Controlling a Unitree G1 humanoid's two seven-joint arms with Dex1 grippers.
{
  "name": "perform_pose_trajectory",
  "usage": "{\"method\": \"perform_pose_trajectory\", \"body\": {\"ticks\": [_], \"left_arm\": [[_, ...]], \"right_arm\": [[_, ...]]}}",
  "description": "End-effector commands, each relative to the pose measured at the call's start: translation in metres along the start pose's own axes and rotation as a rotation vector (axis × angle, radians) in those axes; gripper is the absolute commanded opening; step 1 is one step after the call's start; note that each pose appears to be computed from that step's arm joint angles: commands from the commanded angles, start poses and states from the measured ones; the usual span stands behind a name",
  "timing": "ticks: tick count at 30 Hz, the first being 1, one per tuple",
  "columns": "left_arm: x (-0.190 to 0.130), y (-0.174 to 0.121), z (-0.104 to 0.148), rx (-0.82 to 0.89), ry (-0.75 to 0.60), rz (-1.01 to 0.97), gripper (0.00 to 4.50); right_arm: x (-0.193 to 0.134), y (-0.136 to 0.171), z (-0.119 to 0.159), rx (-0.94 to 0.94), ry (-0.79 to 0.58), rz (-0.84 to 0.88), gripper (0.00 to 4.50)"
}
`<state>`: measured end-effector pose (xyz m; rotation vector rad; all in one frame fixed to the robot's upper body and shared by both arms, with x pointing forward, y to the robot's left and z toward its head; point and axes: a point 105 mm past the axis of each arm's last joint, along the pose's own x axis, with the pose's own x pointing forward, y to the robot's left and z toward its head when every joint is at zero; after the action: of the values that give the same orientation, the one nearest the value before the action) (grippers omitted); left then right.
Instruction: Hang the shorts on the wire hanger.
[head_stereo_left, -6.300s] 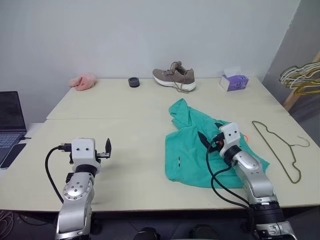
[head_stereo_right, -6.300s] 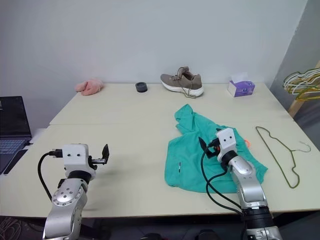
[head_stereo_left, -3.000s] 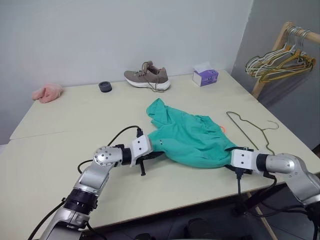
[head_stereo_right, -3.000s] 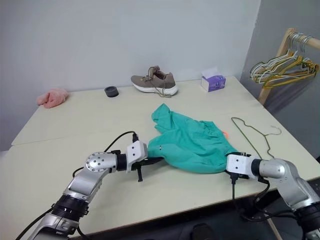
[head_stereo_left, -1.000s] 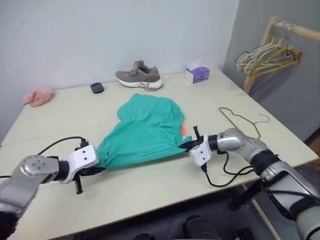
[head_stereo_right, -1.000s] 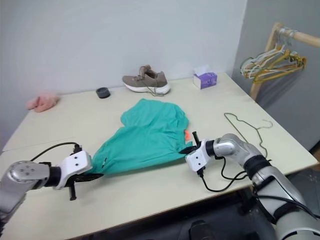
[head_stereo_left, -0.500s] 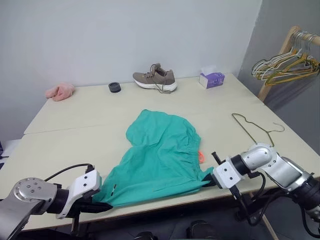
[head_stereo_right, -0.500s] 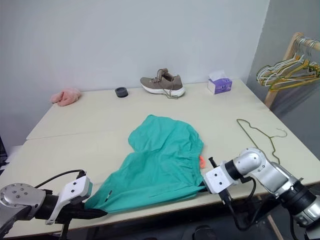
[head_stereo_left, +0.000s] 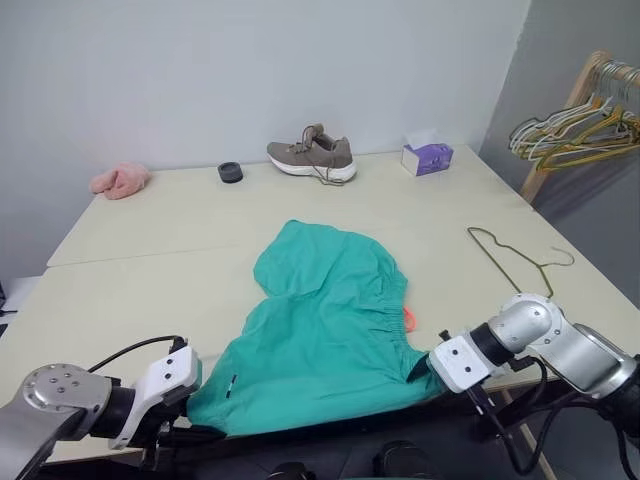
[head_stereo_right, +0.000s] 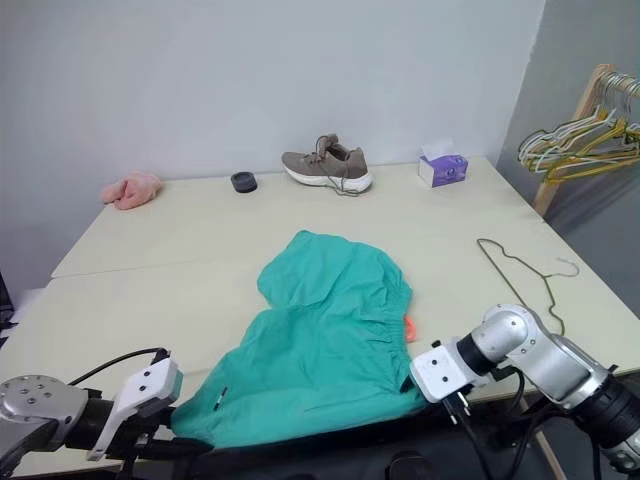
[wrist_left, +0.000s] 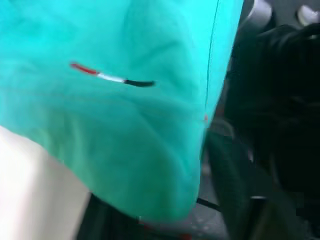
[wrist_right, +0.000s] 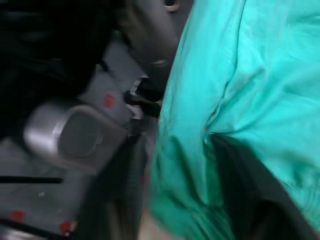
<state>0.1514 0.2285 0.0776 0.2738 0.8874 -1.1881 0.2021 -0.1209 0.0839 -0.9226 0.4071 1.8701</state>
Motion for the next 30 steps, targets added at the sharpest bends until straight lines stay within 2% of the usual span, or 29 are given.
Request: {"method": "perform_pose_trajectory", "body": {"ticks": [1, 3, 5, 13, 14, 18, 20, 23, 27, 30], "left_arm": [[-0.008, -0.005, 0.018, 0.029, -0.071, 0.0, 3.39], [-0.009, -0.007, 0.023, 0.026, -0.112, -0.005, 4.01], [-0.01, -0.007, 0.028, 0.024, -0.157, 0.0, 4.47], [-0.027, 0.004, 0.047, 0.045, -0.226, 0.064, 4.47], [-0.031, 0.005, 0.046, 0.048, -0.212, 0.075, 4.47], [-0.047, 0.02, 0.013, 0.117, 0.019, 0.196, 4.47], [-0.052, 0.027, 0.024, 0.123, -0.038, 0.244, 4.47], [-0.063, 0.045, 0.029, 0.168, -0.048, 0.364, 4.47], [-0.073, 0.061, 0.074, 0.171, -0.375, 0.486, 4.47], [-0.065, 0.061, 0.101, 0.167, -0.546, 0.473, 4.47]], "right_arm": [[-0.012, 0.001, 0.018, -0.003, -0.056, 0.003, 3.8], [-0.017, 0.001, 0.023, 0.03, -0.098, -0.008, 4.48], [-0.021, -0.002, 0.029, 0.074, -0.153, -0.034, 4.5], [-0.04, -0.026, 0.038, 0.185, -0.279, -0.233, 4.5], [-0.042, -0.027, 0.038, 0.197, -0.288, -0.247, 4.5], [-0.044, -0.025, 0.038, 0.226, -0.3, -0.27, 4.5], [-0.043, -0.024, 0.038, 0.229, -0.301, -0.27, 4.5], [-0.043, -0.026, 0.039, 0.224, -0.308, -0.28, 4.5], [-0.047, -0.036, 0.038, 0.226, -0.336, -0.346, 4.5], [-0.054, -0.049, 0.035, 0.258, -0.372, -0.461, 4.5]]}}
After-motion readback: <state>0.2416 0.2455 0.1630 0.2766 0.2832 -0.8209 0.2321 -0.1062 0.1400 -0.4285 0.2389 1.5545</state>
